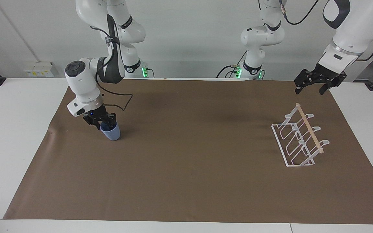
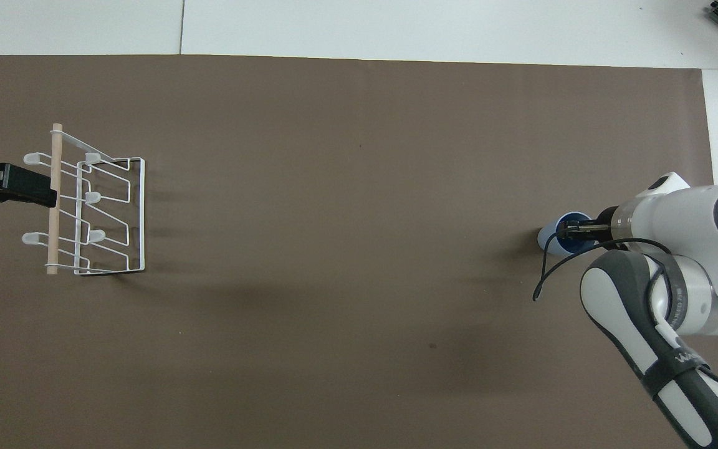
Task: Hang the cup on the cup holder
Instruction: 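Reach the right gripper to the light-blue cup and grasp its rim, then lift the cup with the right gripper while the left gripper approaches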
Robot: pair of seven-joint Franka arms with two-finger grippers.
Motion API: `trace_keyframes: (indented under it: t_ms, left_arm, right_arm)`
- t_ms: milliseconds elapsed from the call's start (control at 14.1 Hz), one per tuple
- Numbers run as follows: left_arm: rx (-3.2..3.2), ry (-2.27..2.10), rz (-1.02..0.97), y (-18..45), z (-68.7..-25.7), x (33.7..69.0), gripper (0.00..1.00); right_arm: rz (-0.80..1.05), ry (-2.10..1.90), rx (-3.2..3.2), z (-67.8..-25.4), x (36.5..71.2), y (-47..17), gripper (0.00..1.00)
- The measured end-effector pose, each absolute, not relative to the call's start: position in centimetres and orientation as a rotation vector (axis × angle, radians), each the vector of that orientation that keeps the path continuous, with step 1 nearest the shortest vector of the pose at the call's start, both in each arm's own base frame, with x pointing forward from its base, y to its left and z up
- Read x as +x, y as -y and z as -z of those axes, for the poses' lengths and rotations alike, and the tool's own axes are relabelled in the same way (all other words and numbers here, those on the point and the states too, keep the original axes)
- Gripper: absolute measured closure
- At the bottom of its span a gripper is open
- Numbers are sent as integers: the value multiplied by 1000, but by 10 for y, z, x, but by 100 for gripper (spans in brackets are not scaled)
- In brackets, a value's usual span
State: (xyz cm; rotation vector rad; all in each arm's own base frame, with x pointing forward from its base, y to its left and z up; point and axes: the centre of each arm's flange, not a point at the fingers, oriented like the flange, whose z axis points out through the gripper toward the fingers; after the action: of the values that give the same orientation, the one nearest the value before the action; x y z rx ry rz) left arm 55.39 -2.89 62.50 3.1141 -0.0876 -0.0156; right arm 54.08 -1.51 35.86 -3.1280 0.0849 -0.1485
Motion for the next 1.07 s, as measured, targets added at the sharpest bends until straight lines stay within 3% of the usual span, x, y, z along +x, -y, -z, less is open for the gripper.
trace_keyframes:
  t_ms: [71,356,1067]
  left_arm:
    - [3114,86,16,29,-625,554,0]
    - [3114,85,28,28,-621,554,0]
    - [3112,-20,79,29,-609,542,0]
  right_arm:
    - [149,-85,-3127,-359,541,13,51]
    - [149,-89,-3127,-359,541,14,96]
    - [147,-138,-3088,-359,541,11,96]
